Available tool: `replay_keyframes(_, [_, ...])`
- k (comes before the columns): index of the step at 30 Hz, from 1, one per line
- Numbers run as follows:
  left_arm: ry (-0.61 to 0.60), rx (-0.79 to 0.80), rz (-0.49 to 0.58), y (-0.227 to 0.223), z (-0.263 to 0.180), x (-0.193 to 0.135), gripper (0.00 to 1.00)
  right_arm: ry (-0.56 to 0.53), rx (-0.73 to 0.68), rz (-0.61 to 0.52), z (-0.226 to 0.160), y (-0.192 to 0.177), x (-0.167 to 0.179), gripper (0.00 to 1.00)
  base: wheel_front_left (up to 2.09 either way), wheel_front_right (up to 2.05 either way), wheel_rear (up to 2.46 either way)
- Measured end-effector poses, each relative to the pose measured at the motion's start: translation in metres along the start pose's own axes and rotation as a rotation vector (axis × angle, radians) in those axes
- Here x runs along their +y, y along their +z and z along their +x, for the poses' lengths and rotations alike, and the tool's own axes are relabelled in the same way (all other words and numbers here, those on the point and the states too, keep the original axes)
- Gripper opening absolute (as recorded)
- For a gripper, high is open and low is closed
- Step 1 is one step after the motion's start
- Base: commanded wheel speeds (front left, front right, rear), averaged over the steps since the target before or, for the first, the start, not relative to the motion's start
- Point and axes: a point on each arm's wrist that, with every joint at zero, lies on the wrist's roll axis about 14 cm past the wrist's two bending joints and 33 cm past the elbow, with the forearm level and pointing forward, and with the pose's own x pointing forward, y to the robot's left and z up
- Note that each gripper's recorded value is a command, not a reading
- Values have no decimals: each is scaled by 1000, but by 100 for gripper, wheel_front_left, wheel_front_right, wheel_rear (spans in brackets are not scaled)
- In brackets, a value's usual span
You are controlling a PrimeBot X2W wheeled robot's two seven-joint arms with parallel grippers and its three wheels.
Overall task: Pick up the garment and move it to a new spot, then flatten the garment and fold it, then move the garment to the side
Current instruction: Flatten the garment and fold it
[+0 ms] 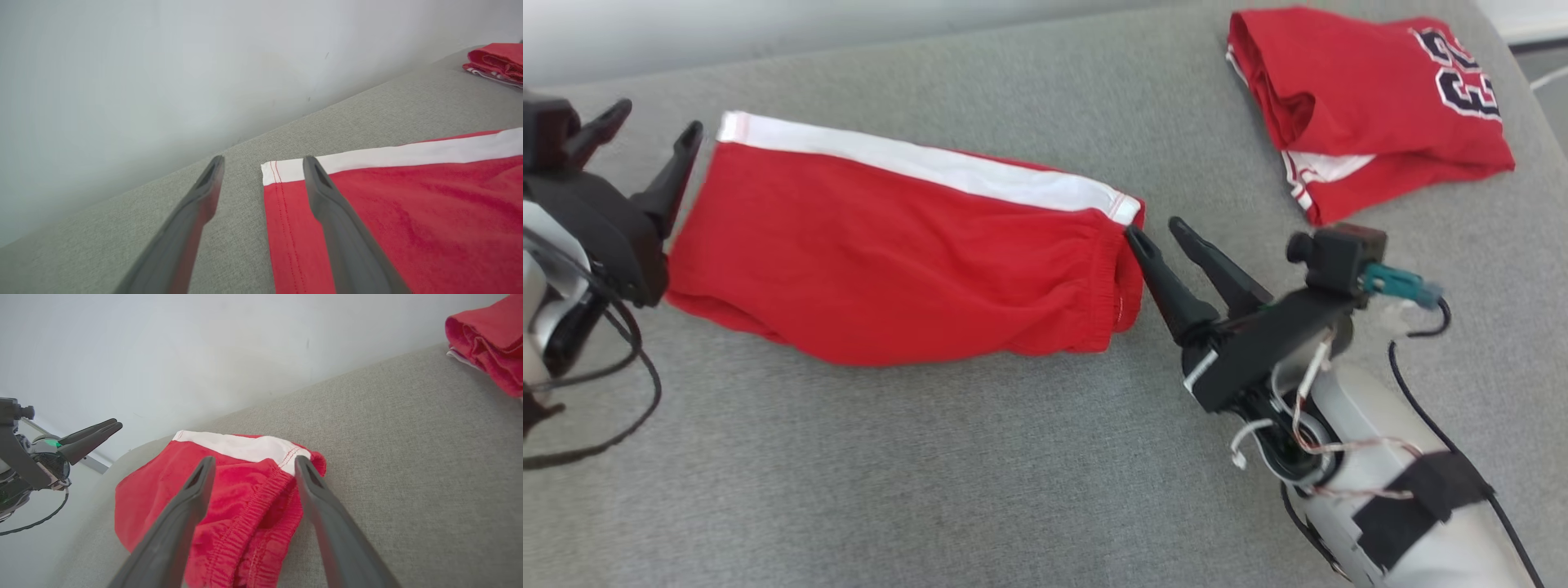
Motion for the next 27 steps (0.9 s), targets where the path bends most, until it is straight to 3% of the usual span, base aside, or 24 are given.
replay_keyframes(8, [35,-40,-27,6,-23,0,100,37,-90,-97,-20,21,11,100,0,0,0])
replay_keyframes(16, [94,-64,-65,10,-46,6,100,47,-182,-272,-49,42,18,100,0,0,0])
replay_keyframes(27, [101,-59,-154,-14,-58,-16,100,-64,-226,-300,-88,45,5,100,0,0,0])
